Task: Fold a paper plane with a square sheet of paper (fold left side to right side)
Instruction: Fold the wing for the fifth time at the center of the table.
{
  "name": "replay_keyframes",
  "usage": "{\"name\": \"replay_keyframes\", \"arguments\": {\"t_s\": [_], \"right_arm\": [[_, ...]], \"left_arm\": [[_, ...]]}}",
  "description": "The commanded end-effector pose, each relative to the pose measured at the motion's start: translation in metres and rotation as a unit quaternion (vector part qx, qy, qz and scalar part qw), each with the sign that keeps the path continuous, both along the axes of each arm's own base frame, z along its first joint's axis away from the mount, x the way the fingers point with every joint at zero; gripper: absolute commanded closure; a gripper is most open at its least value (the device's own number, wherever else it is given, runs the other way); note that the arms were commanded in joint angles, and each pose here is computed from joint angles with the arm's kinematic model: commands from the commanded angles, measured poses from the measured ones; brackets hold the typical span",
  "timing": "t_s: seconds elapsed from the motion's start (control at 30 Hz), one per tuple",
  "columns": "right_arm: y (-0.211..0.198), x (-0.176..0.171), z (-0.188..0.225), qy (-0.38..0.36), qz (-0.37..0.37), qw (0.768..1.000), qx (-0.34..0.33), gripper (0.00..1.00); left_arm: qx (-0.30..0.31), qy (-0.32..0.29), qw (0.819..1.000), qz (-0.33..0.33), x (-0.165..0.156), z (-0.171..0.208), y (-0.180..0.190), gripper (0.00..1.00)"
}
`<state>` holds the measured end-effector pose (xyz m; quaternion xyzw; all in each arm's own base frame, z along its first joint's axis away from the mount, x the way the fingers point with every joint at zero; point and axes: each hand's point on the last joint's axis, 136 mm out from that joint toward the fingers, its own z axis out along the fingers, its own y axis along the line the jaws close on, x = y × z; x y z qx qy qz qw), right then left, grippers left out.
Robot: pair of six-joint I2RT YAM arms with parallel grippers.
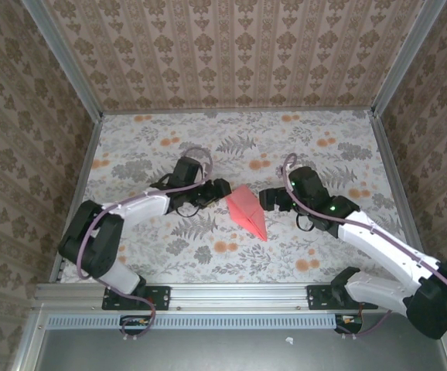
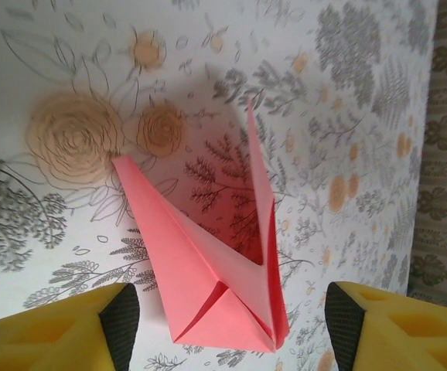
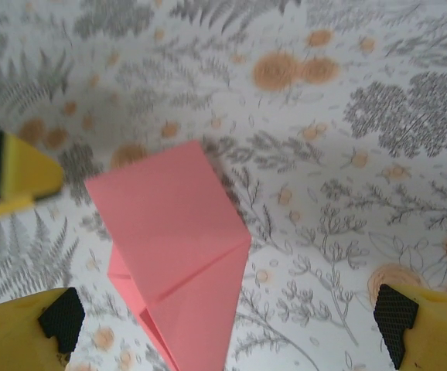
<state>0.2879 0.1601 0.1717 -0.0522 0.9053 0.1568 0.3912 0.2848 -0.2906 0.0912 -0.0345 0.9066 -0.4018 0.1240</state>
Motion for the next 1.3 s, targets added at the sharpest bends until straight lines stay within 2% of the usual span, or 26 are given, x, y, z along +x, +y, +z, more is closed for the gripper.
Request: {"name": "replay_keyframes", "arguments": {"t_s": [0.0, 0.17, 0.27, 0.4, 0.53, 0.6, 0.7, 0.8, 0.93, 1.13, 1.27], "right_arm": [[0.0, 0.008, 0.022, -0.038, -0.013, 0.997, 0.06, 0.0], [-0.012, 0.006, 0.018, -0.025, -0.022, 0.998, 0.054, 0.0], [-0.014, 0.005, 0.013, -0.015, -0.024, 0.998, 0.055, 0.0], [-0.014, 0.004, 0.003, 0.002, -0.021, 0.998, 0.062, 0.0], [0.006, 0.005, -0.004, 0.032, 0.036, 0.993, 0.109, 0.0], [0.019, 0.005, -0.01, 0.065, 0.075, 0.986, 0.135, 0.0], [0.037, 0.01, -0.015, 0.097, 0.142, 0.969, 0.18, 0.1], [0.049, 0.027, -0.017, 0.096, 0.186, 0.952, 0.221, 0.19], [0.063, 0.049, -0.044, 0.124, 0.226, 0.936, 0.24, 0.31], [0.072, 0.071, -0.082, 0.144, 0.244, 0.928, 0.242, 0.34], [0.077, 0.074, -0.098, 0.165, 0.258, 0.919, 0.25, 0.35]], "left_arm": [[-0.027, 0.012, 1.0, 0.005, 0.005, 0.009, -0.021, 0.34], [-0.023, 0.034, 0.999, 0.008, 0.005, -0.006, -0.032, 0.41], [-0.026, 0.032, 0.999, 0.006, 0.009, -0.007, -0.036, 0.5], [-0.017, 0.017, 1.0, -0.003, 0.015, -0.004, -0.035, 0.69], [-0.021, -0.005, 0.999, -0.023, 0.021, 0.002, -0.033, 0.86], [-0.027, -0.018, 0.998, -0.045, 0.023, 0.005, -0.032, 0.9], [-0.044, -0.041, 0.994, -0.094, 0.021, 0.012, -0.033, 0.93], [-0.055, -0.055, 0.986, -0.147, 0.014, 0.014, -0.031, 0.95], [-0.07, -0.06, 0.978, -0.189, 0.01, 0.01, -0.027, 0.98], [-0.079, -0.063, 0.972, -0.213, 0.009, -0.001, -0.025, 1.0], [-0.086, -0.066, 0.97, -0.219, 0.01, -0.004, -0.025, 1.0]]}}
